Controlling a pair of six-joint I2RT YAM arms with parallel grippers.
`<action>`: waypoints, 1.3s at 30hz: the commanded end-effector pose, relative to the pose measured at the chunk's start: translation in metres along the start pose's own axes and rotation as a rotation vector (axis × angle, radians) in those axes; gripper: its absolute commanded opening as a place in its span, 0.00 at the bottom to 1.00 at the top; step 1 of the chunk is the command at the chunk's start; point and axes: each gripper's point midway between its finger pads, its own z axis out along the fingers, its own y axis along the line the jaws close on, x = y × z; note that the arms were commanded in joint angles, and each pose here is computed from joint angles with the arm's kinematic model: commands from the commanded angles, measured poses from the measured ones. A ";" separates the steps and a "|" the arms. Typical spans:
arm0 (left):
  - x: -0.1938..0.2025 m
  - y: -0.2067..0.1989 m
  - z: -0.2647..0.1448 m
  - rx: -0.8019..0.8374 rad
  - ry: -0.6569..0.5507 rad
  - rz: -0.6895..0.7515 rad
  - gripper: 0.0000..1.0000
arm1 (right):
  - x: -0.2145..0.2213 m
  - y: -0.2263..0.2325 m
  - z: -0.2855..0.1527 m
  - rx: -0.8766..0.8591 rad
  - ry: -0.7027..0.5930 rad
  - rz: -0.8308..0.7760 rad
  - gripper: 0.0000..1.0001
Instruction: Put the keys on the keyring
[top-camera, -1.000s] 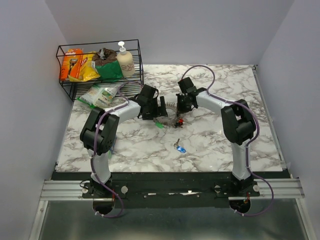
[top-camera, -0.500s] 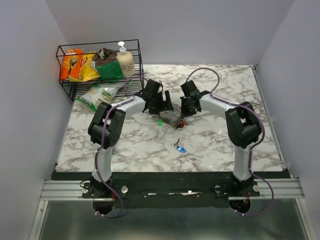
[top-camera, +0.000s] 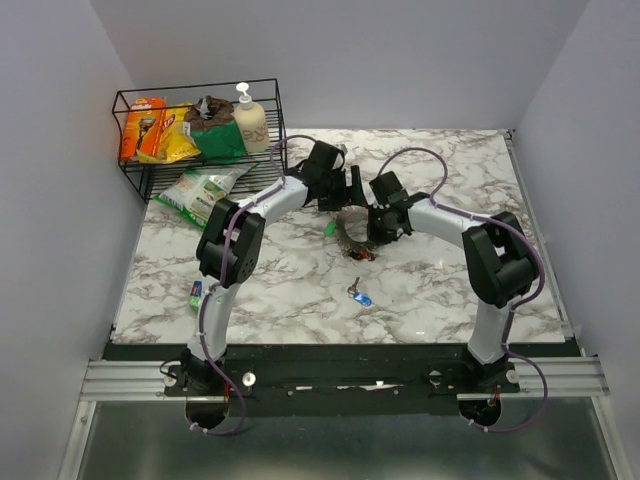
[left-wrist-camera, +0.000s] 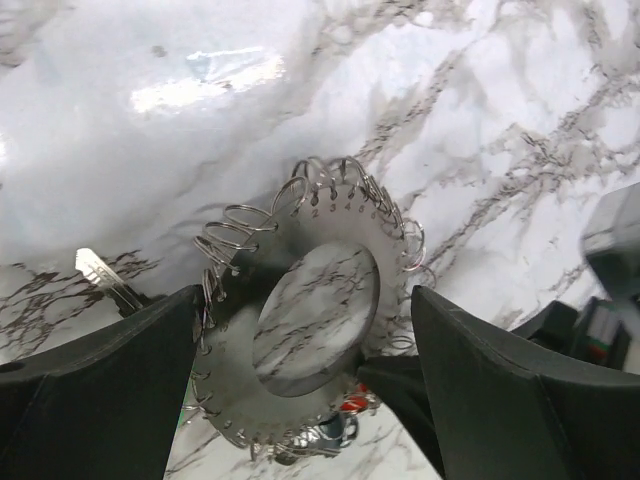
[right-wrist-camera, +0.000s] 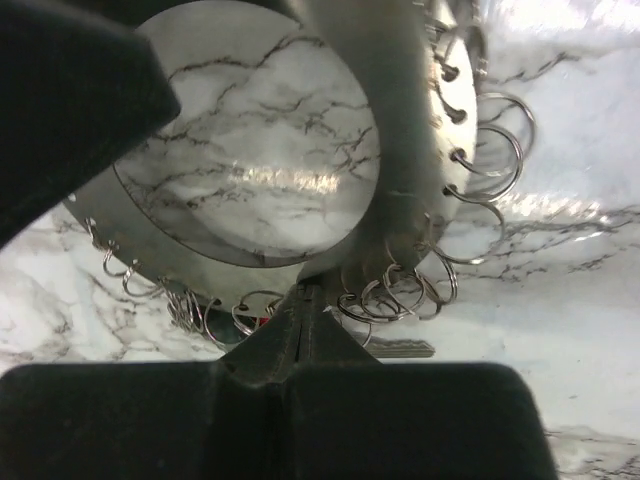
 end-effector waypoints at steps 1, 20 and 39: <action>0.001 -0.020 0.001 0.055 0.043 0.041 0.92 | 0.029 0.009 -0.002 -0.084 0.076 0.023 0.01; -0.014 -0.013 -0.051 -0.039 0.000 0.153 0.94 | -0.019 0.026 -0.041 -0.135 -0.125 -0.002 0.01; 0.059 0.055 -0.066 -0.098 0.097 0.039 0.95 | -0.036 0.002 0.000 0.059 -0.096 0.018 0.01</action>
